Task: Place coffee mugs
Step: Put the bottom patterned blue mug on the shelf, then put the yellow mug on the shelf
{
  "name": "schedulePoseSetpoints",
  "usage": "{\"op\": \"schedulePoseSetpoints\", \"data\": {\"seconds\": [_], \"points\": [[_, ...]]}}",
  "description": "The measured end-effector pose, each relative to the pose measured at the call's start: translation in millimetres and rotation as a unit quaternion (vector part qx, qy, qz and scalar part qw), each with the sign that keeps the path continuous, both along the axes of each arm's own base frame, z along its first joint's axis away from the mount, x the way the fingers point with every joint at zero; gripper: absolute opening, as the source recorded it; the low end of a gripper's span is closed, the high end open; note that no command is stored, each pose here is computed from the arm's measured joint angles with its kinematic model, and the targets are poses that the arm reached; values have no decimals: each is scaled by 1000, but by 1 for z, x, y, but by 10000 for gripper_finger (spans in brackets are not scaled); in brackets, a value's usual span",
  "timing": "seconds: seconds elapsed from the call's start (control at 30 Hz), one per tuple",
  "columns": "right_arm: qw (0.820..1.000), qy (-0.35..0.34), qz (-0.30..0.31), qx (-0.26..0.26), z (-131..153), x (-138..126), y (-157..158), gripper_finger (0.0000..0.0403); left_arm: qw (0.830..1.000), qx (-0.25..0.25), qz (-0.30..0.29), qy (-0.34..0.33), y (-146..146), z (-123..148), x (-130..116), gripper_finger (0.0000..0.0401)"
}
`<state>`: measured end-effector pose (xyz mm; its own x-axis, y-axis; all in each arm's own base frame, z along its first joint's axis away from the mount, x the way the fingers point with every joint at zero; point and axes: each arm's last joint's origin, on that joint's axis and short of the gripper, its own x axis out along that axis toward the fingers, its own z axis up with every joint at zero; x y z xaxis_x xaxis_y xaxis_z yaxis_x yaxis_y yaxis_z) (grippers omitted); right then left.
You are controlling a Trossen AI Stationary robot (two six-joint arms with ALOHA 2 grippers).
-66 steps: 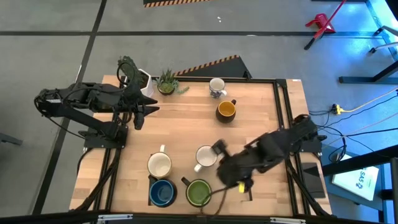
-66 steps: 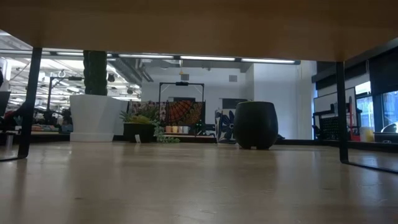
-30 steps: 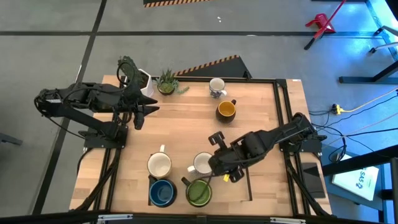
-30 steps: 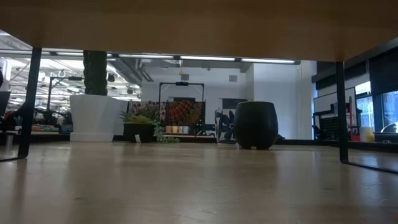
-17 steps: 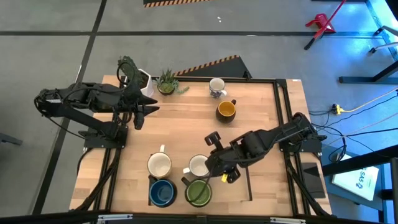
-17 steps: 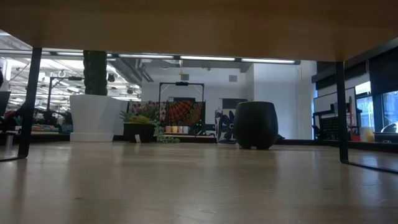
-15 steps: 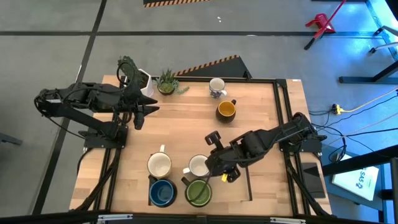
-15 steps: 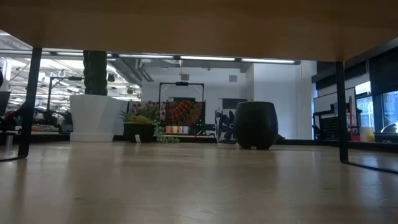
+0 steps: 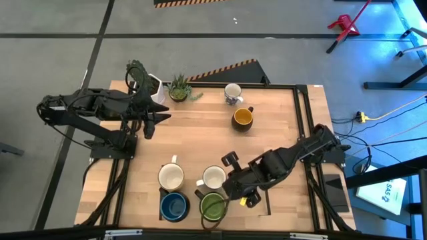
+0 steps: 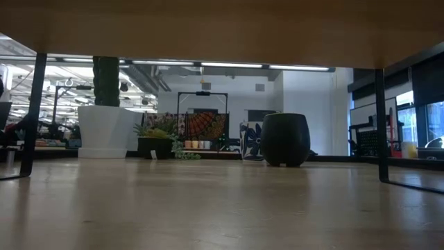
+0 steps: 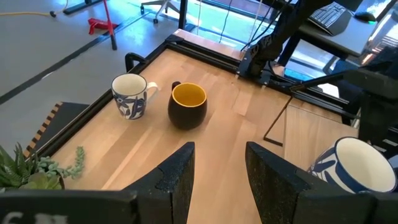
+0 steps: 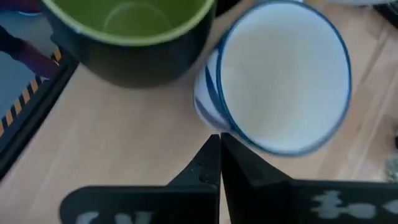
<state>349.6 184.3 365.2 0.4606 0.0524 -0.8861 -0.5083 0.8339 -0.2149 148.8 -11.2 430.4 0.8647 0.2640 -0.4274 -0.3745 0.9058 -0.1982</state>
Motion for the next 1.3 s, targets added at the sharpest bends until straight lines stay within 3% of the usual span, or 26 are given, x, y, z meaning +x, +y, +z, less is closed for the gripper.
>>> {"op": "schedulePoseSetpoints", "data": {"seconds": [0.57, 0.73, 0.83, 0.97, 1.07, 1.3], "points": [[1000, -9, 22, 2, -17, 25, -5, 0, 1000, 4, -2, 2, 0, 0, 0, 137], [1000, 8, 21, -8, -15, 17, -5, 0, 1000, 4, -2, 3, 0, 0, 0, 137], [998, 41, -11, -55, -7, -2, -14, 0, 1000, 4, -2, 3, 0, 0, 0, 137], [987, 60, -70, -133, 7, -17, -46, 1, 1000, 4, -2, 3, 0, 0, 0, 137], [988, 57, -77, -119, 20, -21, -77, 10, 1000, 8, 7, 2, 1, 0, 0, 137], [973, 118, -145, -134, 9, -42, -172, 116, 1000, 23, 7, 5, 1, 0, 0, 137]]}}
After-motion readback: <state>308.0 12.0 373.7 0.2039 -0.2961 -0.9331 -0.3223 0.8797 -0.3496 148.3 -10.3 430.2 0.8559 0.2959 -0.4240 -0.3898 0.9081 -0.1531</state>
